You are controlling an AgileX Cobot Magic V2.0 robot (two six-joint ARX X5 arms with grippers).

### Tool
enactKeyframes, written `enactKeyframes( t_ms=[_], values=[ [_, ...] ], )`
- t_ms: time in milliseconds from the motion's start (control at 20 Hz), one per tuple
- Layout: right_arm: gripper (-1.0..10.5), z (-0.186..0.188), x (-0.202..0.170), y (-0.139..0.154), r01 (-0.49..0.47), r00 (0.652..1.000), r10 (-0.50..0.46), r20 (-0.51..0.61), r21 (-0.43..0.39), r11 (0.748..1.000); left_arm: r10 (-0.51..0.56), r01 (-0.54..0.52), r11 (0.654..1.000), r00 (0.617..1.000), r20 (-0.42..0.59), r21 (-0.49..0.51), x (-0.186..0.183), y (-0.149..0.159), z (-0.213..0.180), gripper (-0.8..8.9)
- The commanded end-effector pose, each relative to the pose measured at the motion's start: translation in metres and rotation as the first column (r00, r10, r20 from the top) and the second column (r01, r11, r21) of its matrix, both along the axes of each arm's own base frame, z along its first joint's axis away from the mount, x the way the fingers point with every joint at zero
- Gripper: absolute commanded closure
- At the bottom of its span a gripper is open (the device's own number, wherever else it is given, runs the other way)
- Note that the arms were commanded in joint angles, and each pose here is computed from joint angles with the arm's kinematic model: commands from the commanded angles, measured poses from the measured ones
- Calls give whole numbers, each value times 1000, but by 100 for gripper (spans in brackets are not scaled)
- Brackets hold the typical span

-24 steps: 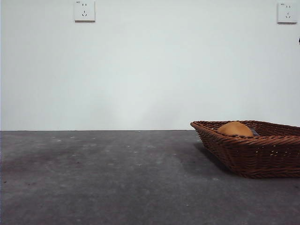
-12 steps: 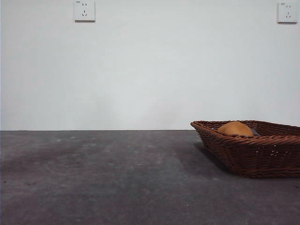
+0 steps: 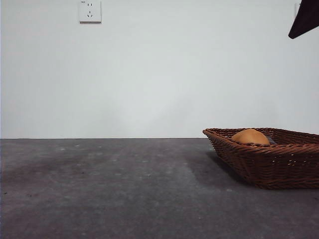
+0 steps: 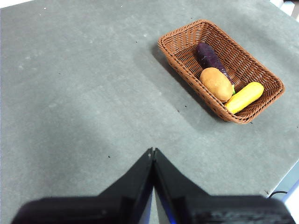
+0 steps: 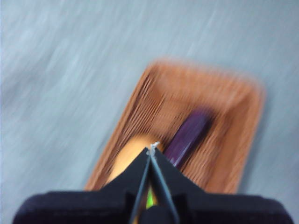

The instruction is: Help me put the vegetables on the table into the basket

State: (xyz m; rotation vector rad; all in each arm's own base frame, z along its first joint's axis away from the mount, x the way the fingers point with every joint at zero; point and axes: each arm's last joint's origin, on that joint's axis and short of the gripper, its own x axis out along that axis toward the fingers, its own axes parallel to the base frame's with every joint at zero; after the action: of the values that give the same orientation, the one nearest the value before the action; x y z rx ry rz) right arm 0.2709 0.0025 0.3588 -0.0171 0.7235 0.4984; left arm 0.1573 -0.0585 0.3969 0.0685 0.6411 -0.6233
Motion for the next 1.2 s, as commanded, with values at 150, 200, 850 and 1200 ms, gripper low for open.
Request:
enactKeyframes(
  t_ms=[150, 200, 850, 1200],
  values=[
    [946, 8, 10, -2, 33, 990, -26, 141, -44, 998, -8, 7, 1000, 1000, 26, 12, 2, 0, 0, 817],
    [946, 10, 11, -2, 48, 986, -39, 159, -54, 997, -8, 7, 1000, 1000, 26, 12, 2, 0, 0, 817],
    [946, 10, 12, -4, 87, 984, -72, 165, -83, 993, 104, -173, 984, 753, 650, 44, -29, 37, 39, 818],
    [946, 10, 12, -4, 87, 984, -72, 165, -83, 993, 209, -368, 929, 583, 785, 26, -61, 58, -60, 818]
  ],
)
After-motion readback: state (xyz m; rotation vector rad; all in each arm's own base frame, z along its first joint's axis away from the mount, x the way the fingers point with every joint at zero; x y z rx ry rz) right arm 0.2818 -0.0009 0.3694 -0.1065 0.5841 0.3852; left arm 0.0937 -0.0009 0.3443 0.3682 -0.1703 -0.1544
